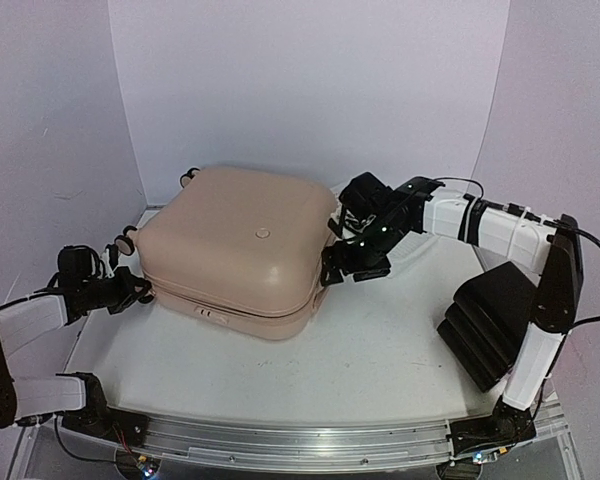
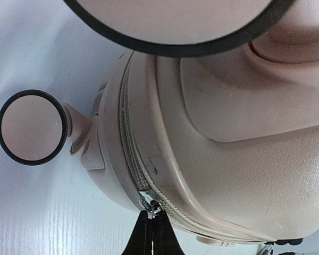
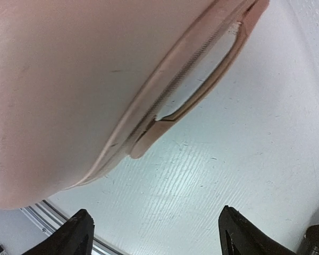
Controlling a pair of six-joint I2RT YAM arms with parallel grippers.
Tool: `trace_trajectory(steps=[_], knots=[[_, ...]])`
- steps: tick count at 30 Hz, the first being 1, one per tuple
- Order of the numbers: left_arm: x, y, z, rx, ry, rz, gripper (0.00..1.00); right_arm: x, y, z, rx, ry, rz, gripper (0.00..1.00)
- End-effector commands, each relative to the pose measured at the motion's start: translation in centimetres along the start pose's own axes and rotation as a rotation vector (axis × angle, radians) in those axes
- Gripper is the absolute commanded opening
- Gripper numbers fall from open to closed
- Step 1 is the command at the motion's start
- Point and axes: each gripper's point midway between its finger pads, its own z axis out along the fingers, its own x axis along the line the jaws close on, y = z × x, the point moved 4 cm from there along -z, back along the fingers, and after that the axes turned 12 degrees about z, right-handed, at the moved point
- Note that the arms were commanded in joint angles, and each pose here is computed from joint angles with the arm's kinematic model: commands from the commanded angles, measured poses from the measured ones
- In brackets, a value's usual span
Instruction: Open, take out, and arrange the luggage
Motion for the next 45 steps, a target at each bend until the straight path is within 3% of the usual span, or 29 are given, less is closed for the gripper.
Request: trace_trajectory(steps=[1, 10, 15, 19, 25, 28, 32, 35, 40, 45], knots=[[-4.0, 1.2, -1.3, -0.051, -0.207, 0.045, 0.0, 6.2, 0.2, -2.3, -0.114, 0.034, -0.179, 0.86], [-6.6, -1.9, -1.2, -0.004, -0.243, 0.077, 0.0, 16.3, 1.5, -1.6, -0.289, 0.022, -0.807, 0.98], [-7.0, -2.2, -2.6, -0.096, -0.228, 0.156, 0.0, 20.8, 1.9, 1.1, -0.371, -0.012, -1.058, 0.98], [-5.9, -1.5, -3.1, -0.158, -0.125, 0.226, 0.0, 22.0, 3.6, 2.4, -0.45, -0.044, -1.043, 0.98], [-2.3, 0.4, -2.3, -0.152, 0.014, 0.14, 0.0, 19.3, 3.8, 5.4, -0.439, -0.161, -0.997, 0.98], [-1.1, 1.5, -3.2, -0.23, 0.086, 0.161, 0.0, 16.8, 3.9, 6.9, -0.409, -0.184, -0.955, 0.98], [-2.1, 2.9, -4.7, -0.403, 0.064, 0.26, 0.0, 14.2, 3.9, 8.2, -0.362, -0.189, -0.895, 0.98], [-1.2, 3.5, -5.0, -0.476, 0.116, 0.235, 0.0, 13.2, 3.2, 8.8, -0.324, -0.158, -0.895, 0.98], [0.9, 4.7, -3.9, -0.435, 0.168, 0.133, 0.0, 11.5, 2.7, 8.9, -0.273, -0.126, -0.868, 0.98], [2.6, 5.9, -3.0, -0.369, 0.108, 0.02, 0.0, 10.2, 2.5, 8.7, -0.238, -0.089, -0.823, 0.98]])
